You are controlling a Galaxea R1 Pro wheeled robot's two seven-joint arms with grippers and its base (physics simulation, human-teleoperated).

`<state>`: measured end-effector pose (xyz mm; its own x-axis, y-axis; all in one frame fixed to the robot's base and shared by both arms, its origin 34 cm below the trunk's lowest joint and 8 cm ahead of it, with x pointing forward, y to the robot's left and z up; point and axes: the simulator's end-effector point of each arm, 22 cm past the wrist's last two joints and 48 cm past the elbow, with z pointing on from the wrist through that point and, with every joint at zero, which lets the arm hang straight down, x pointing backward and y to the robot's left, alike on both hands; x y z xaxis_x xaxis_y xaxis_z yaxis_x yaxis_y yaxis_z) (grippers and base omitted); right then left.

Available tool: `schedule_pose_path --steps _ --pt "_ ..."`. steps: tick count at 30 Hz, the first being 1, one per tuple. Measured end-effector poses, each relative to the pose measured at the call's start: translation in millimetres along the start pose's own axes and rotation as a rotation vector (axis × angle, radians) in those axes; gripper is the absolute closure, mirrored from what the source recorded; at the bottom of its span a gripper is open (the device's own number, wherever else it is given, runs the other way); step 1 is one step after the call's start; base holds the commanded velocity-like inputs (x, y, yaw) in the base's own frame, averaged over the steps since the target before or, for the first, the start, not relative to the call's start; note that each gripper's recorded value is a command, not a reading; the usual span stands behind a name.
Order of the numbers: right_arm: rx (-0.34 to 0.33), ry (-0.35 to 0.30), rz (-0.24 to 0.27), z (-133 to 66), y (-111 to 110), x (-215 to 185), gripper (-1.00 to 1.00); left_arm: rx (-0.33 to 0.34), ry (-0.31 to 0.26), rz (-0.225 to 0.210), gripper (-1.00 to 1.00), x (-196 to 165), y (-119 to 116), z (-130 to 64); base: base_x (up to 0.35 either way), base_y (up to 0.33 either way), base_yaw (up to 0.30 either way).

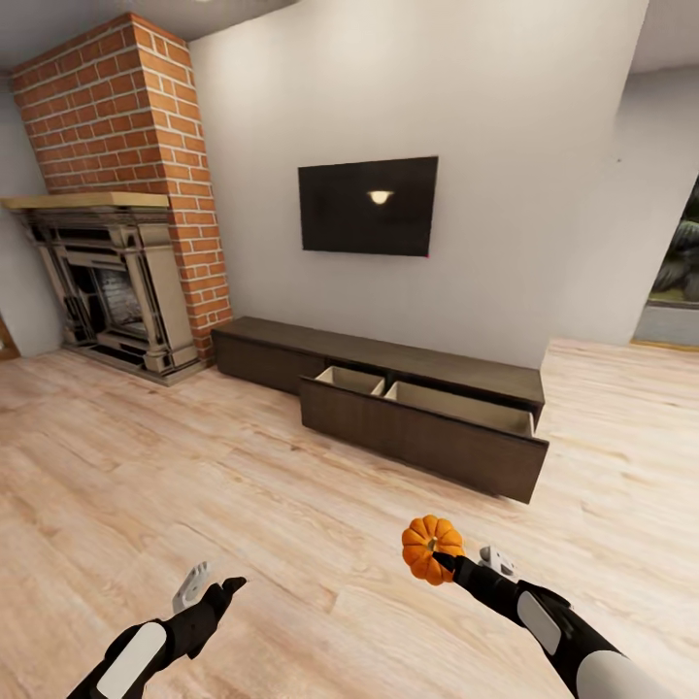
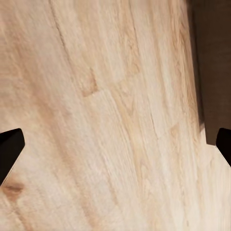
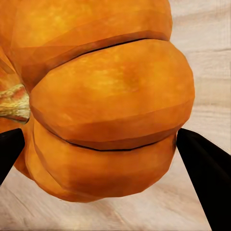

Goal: Place each of the two pumpkins and all three candles from the living room inside a cabinet in the living room (use any cabinet), then make sure every cabinet is closed, and position the cauldron so it is next to a table in the living room.

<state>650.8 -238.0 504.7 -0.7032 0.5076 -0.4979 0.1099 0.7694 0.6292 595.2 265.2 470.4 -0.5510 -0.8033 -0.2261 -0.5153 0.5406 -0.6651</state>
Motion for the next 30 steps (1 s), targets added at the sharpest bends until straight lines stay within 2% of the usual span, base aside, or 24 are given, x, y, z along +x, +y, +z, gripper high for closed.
schedule_pose_path --steps 8,12,20,30 --pt "-0.001 0.002 0.0 0.6 0.4 1.2 1.0 -0.002 0.001 0.0 -1.0 0.5 0.9 0.2 0.15 0.0 0.279" --pt "-0.001 0.003 0.001 1.0 -0.1 1.8 1.0 -0.003 0.002 -0.001 -1.0 0.9 1.7 0.6 0.301 0.0 0.231" --pt "-0.002 0.002 0.001 1.2 -0.1 1.7 1.0 -0.005 -0.003 -0.001 -1.0 0.1 2.3 1.0 0.327 0.0 0.094" --pt "0.001 0.005 0.001 2.0 -1.4 3.0 1.0 -0.008 -0.001 -0.002 -1.0 0.7 3.9 1.6 0.333 0.0 0.242"
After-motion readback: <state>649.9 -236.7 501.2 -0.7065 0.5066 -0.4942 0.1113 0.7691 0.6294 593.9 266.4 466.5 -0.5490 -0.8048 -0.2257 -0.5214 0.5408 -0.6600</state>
